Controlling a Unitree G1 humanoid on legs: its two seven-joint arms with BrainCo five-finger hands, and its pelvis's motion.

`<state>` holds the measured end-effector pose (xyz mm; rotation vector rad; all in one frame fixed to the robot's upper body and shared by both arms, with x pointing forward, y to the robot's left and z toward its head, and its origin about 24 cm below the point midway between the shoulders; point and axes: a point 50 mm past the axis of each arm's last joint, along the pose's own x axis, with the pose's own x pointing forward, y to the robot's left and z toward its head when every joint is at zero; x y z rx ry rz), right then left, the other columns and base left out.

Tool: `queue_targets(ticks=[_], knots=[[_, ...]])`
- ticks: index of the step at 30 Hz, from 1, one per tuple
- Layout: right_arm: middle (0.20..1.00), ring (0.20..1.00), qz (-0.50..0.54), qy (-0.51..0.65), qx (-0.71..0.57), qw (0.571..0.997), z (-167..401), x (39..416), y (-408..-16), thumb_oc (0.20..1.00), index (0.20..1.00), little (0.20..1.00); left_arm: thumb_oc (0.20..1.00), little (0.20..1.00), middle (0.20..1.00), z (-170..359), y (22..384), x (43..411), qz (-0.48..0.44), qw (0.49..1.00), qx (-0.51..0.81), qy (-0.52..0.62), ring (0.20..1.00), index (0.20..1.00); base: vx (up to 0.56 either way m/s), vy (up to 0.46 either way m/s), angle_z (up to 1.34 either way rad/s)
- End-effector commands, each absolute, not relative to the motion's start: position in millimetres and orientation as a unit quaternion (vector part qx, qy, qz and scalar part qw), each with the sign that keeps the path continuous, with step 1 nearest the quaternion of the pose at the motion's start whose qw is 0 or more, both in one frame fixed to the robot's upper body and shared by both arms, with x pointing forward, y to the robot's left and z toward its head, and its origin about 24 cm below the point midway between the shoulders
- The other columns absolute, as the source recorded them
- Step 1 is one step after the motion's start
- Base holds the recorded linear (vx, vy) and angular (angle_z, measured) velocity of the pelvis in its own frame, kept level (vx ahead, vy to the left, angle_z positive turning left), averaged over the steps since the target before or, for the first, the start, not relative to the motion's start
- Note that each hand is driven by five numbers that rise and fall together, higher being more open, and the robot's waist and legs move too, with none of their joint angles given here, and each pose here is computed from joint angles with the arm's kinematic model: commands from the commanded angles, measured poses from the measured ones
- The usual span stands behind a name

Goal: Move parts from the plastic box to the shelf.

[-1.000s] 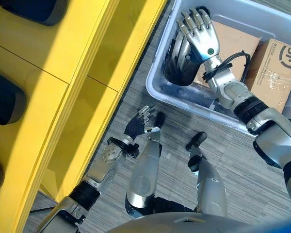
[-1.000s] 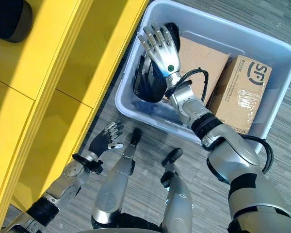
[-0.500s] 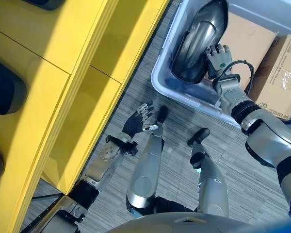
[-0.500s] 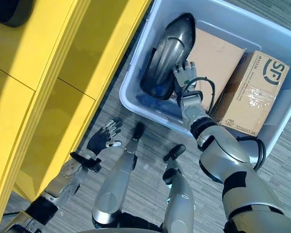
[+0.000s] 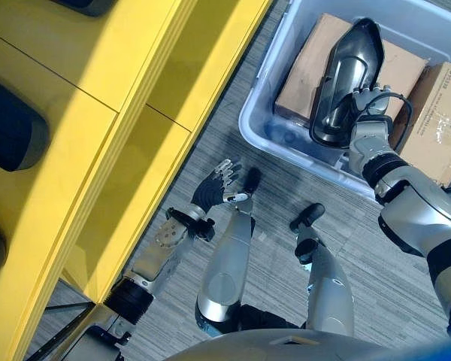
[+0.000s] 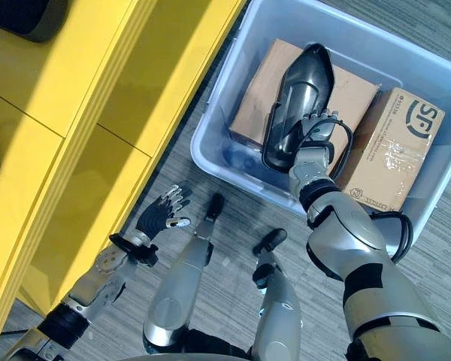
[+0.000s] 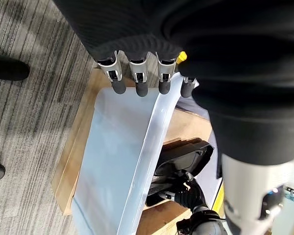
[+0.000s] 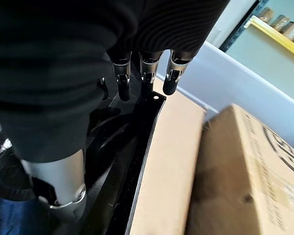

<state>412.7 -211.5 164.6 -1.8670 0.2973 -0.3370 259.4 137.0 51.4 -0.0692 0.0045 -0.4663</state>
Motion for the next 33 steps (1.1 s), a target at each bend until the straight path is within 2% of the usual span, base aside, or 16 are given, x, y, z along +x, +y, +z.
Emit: queue_targets(ticks=[1,3,4,8,9,11,14,17,18,21,26,33], knots=[[1.000,1.000,-0.209,0.070,-0.810,0.544,175,409,-226,1.000,1.000,1.000,1.000,1.000,1.000,60,127,245,-0.270,0.962,-0.019,-0.029,1.000,1.000,-0.01,-0.007,-0.05],[1.000,1.000,-0.227,-0.058,-0.788,0.570,193,413,-211,1.000,1.000,1.000,1.000,1.000,1.000,63,129,246,-0.257,0.965,-0.014,-0.048,1.000,1.000,-0.03,0.022,-0.11],[1.000,1.000,-0.213,-0.178,-0.745,0.607,203,413,-189,1.000,1.000,1.000,1.000,1.000,1.000,68,129,247,-0.245,0.967,0.002,-0.070,1.000,1.000,-0.03,0.032,-0.12],[1.000,1.000,-0.179,-0.295,-0.634,0.692,215,405,-157,1.000,1.000,1.000,1.000,1.000,1.000,82,140,252,-0.178,0.976,0.005,-0.124,1.000,1.000,-0.03,0.021,-0.24],[1.000,1.000,-0.175,-0.302,-0.627,0.696,216,404,-153,1.000,1.000,1.000,1.000,1.000,1.000,83,140,252,-0.174,0.976,0.005,-0.127,1.000,1.000,-0.02,0.025,-0.15],[1.000,1.000,-0.158,-0.357,-0.559,0.732,220,391,-128,1.000,1.000,1.000,1.000,1.000,1.000,100,147,252,-0.152,0.972,0.007,-0.182,1.000,1.000,-0.01,0.020,-0.08],[1.000,1.000,-0.150,-0.393,-0.467,0.778,215,373,-117,1.000,1.000,1.000,1.000,1.000,1.000,113,152,249,-0.144,0.966,-0.062,-0.204,1.000,1.000,0.01,0.015,-0.15],[1.000,1.000,-0.141,-0.389,-0.370,0.832,200,353,-113,1.000,1.000,1.000,1.000,1.000,1.000,112,158,247,-0.086,0.967,-0.139,-0.193,1.000,1.000,0.02,-0.016,-0.15],[1.000,1.000,-0.121,-0.383,-0.294,0.867,186,333,-107,1.000,1.000,1.000,1.000,1.000,1.000,115,161,243,-0.048,0.963,-0.139,-0.226,1.000,1.000,0.02,-0.056,-0.07],[1.000,1.000,-0.095,-0.364,-0.233,0.897,169,306,-108,1.000,1.000,1.000,1.000,1.000,1.000,123,161,235,-0.027,0.952,-0.136,-0.273,1.000,1.000,0.04,-0.028,-0.25],[1.000,1.000,-0.026,-0.291,-0.252,0.923,121,263,-134,1.000,1.000,1.000,1.000,1.000,1.000,128,153,228,-0.051,0.947,-0.125,-0.291,1.000,1.000,0.12,-0.005,-0.46],[1.000,1.000,-0.015,-0.288,-0.258,0.922,129,250,-149,1.000,1.000,1.000,1.000,1.000,1.000,108,149,242,-0.012,0.973,-0.090,-0.211,1.000,1.000,0.07,-0.012,-0.43]])
